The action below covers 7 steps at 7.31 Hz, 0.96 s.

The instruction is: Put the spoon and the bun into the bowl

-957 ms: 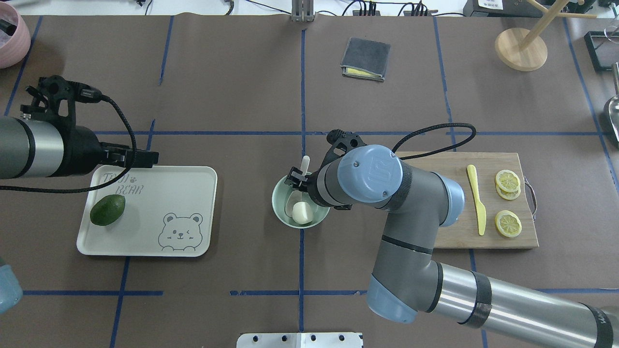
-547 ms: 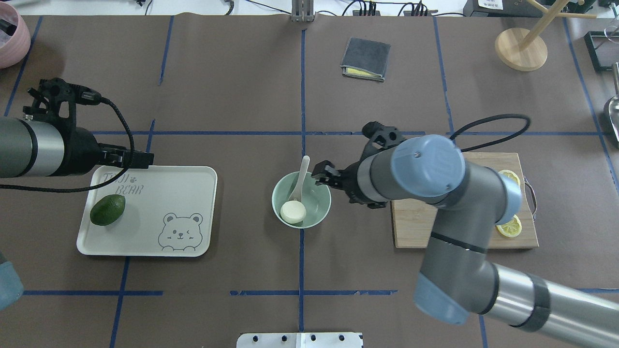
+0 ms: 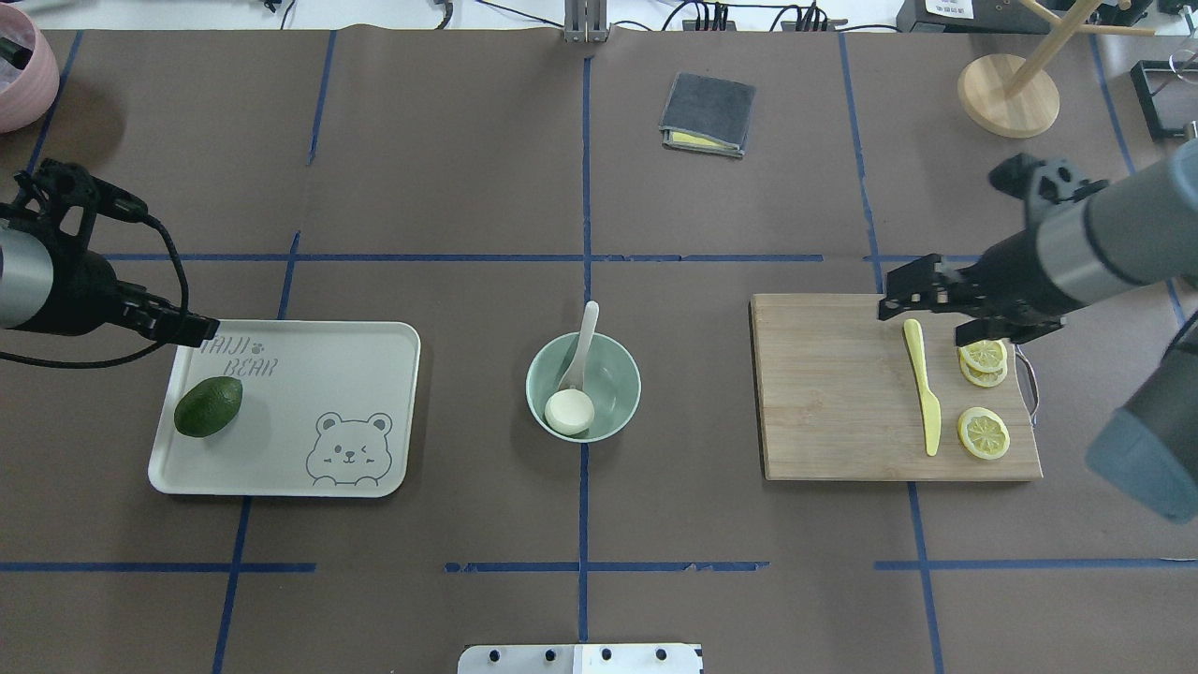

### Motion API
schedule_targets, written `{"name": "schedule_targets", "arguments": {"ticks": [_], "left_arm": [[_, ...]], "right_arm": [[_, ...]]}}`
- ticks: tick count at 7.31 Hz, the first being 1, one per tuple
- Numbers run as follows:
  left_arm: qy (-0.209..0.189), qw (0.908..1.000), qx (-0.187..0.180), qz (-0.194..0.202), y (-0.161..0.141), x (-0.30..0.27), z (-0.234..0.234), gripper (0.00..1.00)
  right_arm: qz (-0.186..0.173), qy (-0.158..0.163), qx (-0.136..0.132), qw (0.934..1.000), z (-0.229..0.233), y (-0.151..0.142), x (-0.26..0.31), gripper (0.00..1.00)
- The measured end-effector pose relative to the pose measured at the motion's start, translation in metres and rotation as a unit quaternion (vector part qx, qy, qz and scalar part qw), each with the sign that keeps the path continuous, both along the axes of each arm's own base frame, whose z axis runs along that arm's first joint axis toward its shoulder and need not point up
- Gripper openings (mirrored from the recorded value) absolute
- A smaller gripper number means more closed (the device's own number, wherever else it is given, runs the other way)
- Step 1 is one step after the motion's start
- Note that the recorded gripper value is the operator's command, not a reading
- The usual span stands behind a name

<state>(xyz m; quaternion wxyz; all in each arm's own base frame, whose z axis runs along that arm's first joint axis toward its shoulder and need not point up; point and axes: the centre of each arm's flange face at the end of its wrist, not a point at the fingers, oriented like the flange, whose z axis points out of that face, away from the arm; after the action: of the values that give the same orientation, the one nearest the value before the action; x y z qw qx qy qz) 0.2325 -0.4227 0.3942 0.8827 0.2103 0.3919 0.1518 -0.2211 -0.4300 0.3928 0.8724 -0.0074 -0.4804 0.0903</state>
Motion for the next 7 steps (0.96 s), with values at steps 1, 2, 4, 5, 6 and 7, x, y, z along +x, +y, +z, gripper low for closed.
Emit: {"name": "schedule_targets", "arguments": {"ticks": [1, 2, 4, 5, 6, 7], "left_arm": [[-0.013, 0.9998, 0.009, 0.016, -0.016, -0.032, 0.025, 0.99], [-0.020, 0.9993, 0.015, 0.029, -0.028, -0.067, 0.049, 0.99], [-0.023, 0.9986, 0.022, 0.042, -0.043, -0.153, 0.099, 0.99], [-0.023, 0.9985, 0.017, 0.046, -0.043, -0.191, 0.128, 0.99], [-0.026, 0.9986, 0.001, 0.046, -0.038, -0.218, 0.154, 1.00], [-0.026, 0.9982, -0.031, 0.044, -0.029, -0.235, 0.176, 1.00]], "right_arm": [[-0.024, 0.016, 0.034, 0.9990, 0.052, -0.008, 0.063, 1.00], [-0.040, 0.032, 0.064, 0.9966, 0.100, -0.007, 0.116, 1.00], [-0.073, 0.064, 0.110, 0.9892, 0.183, 0.006, 0.191, 1.00], [-0.089, 0.074, 0.116, 0.9865, 0.210, 0.011, 0.214, 1.00], [-0.105, 0.081, 0.114, 0.9846, 0.226, 0.015, 0.233, 1.00], [-0.121, 0.084, 0.114, 0.9826, 0.228, 0.015, 0.245, 1.00]]}}
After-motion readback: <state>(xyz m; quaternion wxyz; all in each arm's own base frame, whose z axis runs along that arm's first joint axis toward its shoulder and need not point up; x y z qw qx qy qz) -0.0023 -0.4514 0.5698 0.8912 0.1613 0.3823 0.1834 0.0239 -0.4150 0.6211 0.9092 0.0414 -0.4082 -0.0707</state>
